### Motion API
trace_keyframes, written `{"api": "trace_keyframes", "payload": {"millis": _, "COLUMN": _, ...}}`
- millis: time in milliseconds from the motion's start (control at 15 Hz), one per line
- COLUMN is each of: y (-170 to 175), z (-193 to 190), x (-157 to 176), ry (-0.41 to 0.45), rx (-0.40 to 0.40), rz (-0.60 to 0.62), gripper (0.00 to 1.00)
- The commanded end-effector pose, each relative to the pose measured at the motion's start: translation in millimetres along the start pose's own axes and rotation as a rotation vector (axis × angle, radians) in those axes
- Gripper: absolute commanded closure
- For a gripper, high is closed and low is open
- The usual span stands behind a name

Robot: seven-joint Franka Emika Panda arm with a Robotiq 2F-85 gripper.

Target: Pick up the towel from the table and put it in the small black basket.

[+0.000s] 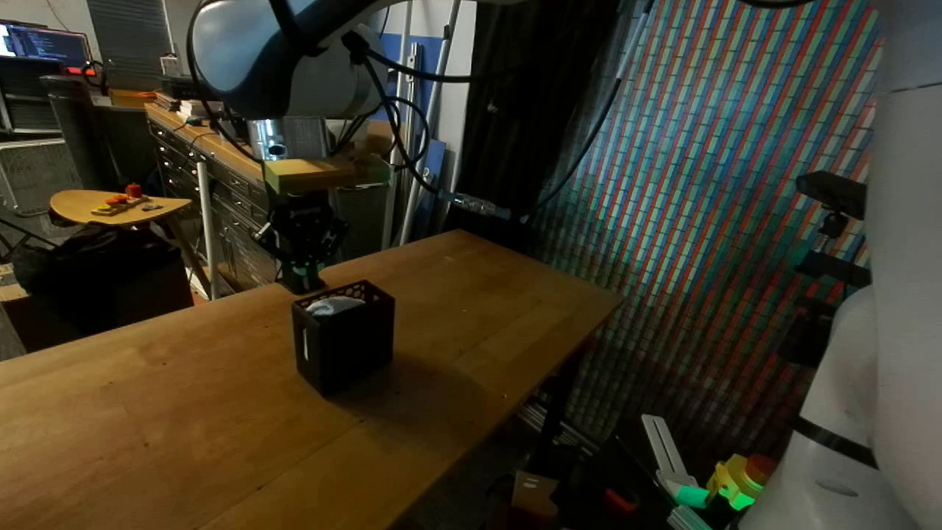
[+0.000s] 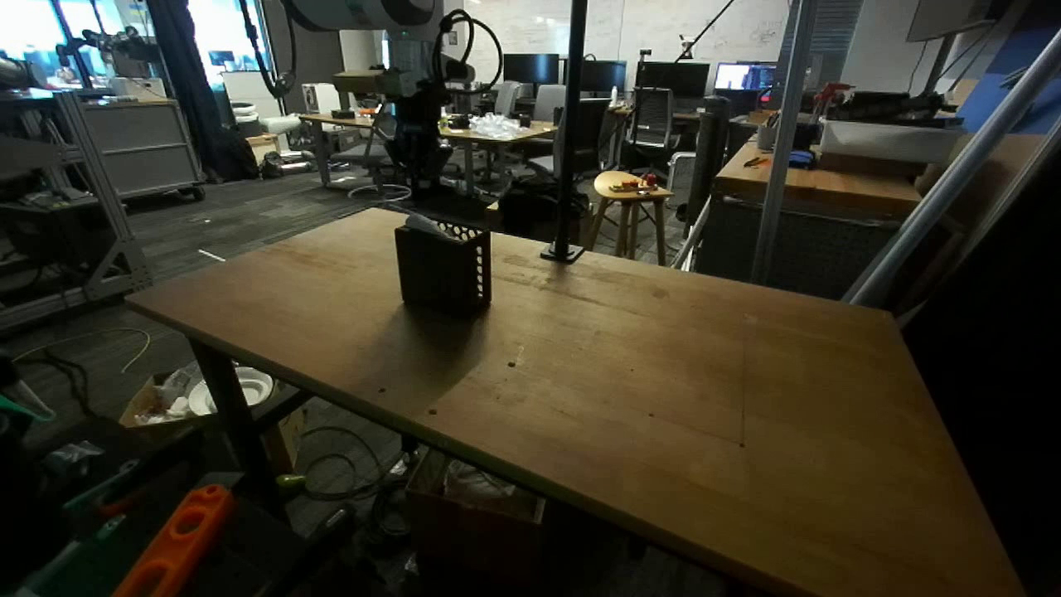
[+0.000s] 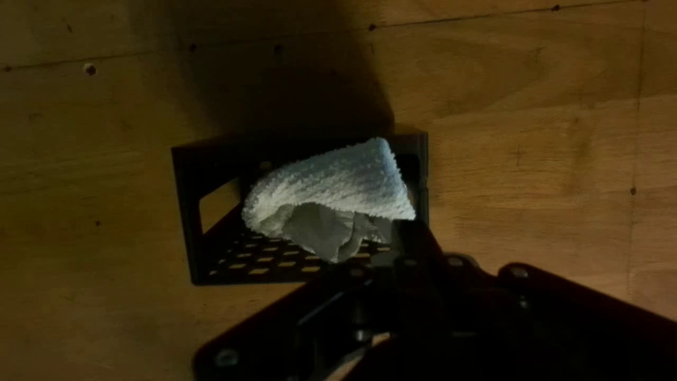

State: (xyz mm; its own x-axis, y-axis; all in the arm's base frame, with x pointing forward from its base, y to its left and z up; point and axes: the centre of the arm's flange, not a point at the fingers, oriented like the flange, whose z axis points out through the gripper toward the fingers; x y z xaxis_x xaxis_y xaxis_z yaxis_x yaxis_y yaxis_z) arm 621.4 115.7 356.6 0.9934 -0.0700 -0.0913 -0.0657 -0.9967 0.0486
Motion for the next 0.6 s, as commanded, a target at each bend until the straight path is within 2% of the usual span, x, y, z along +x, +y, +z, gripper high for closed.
{"api": "trace_keyframes", "payload": {"millis": 0, "y": 1.6, "z": 0.6, "x": -24.9, "ry": 0.009, "rx": -0.01, "rz": 0.032, "gripper": 1.0}}
{"api": "trace_keyframes", "payload": {"millis": 200, "y": 9.1, "z": 10.9, "x": -30.5, "ry": 0.001, "rx": -0.015, "rz": 0.033, "gripper": 1.0}}
{"api": "trace_keyframes", "payload": {"millis": 533, "y": 16.6, "z": 18.3, "x": -21.4, "ry": 0.0, "rx": -0.032, "rz": 0.006, "gripper": 1.0}}
